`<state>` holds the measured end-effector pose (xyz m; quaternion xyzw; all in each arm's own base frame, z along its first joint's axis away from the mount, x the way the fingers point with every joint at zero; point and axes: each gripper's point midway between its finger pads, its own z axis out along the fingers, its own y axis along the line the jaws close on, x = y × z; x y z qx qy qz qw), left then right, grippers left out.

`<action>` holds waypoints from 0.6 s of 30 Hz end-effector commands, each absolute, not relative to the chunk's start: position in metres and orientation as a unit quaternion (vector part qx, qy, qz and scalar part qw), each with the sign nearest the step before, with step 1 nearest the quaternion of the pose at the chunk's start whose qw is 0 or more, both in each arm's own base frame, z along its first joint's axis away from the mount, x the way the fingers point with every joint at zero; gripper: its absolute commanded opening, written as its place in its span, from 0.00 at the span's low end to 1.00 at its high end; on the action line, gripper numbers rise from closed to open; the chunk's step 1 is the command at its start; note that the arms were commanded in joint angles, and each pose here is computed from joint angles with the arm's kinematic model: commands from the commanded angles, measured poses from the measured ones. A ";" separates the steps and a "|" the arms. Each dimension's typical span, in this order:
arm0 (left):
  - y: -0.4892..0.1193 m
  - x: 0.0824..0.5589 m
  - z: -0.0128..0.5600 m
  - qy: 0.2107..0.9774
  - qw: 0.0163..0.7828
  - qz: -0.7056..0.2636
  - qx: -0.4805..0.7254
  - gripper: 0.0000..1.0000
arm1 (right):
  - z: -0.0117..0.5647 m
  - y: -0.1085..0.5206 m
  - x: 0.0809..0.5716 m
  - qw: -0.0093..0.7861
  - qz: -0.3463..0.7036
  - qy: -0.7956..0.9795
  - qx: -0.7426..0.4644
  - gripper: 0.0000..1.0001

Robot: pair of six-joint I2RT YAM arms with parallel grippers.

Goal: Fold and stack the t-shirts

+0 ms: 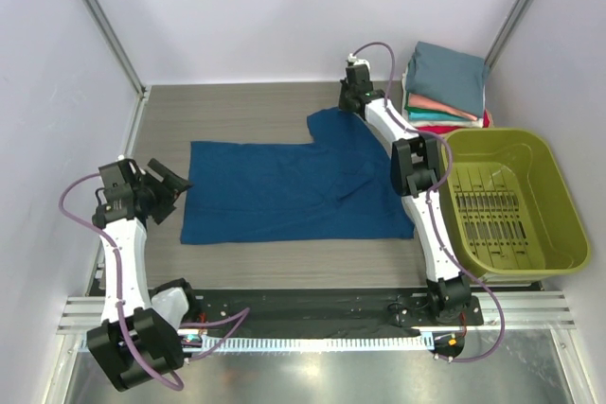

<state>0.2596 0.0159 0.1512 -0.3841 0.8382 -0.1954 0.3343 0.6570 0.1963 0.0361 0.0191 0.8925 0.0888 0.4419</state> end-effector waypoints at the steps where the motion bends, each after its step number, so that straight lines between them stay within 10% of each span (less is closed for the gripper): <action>1: 0.029 0.268 0.171 0.849 0.362 -0.136 -0.360 0.78 | 0.084 0.203 0.646 0.447 0.124 0.886 0.010 0.01; 18: 0.065 0.412 0.168 0.882 0.306 0.006 -0.359 0.79 | 0.113 0.237 0.578 0.403 0.248 0.881 0.003 0.01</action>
